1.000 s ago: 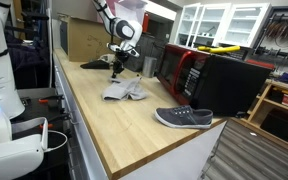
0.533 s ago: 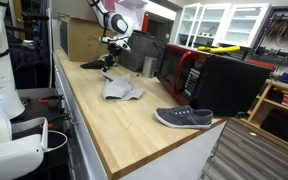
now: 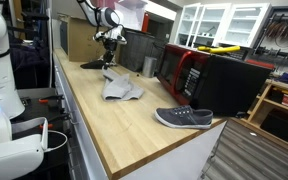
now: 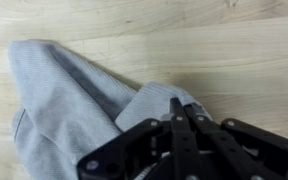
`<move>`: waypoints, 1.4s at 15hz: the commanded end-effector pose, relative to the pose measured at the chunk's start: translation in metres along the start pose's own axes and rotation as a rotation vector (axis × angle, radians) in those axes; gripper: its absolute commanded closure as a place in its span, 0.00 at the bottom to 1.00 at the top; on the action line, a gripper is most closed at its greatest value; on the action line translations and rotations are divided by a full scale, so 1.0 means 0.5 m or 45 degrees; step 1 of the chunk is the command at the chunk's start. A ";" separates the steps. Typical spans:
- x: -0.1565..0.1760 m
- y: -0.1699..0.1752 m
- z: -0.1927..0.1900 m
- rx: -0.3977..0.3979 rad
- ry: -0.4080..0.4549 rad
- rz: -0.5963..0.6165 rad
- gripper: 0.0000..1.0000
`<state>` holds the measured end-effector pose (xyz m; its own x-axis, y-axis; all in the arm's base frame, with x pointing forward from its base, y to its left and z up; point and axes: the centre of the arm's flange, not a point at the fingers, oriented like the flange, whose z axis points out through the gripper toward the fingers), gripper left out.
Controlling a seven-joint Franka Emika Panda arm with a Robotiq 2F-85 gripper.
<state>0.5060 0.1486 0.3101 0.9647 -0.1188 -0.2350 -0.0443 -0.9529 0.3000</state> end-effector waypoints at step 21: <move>0.019 0.342 -0.072 0.813 0.010 0.014 0.00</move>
<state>0.5118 0.0081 0.3963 0.9674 -0.1095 -0.2283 -0.1767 -0.9379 -0.2987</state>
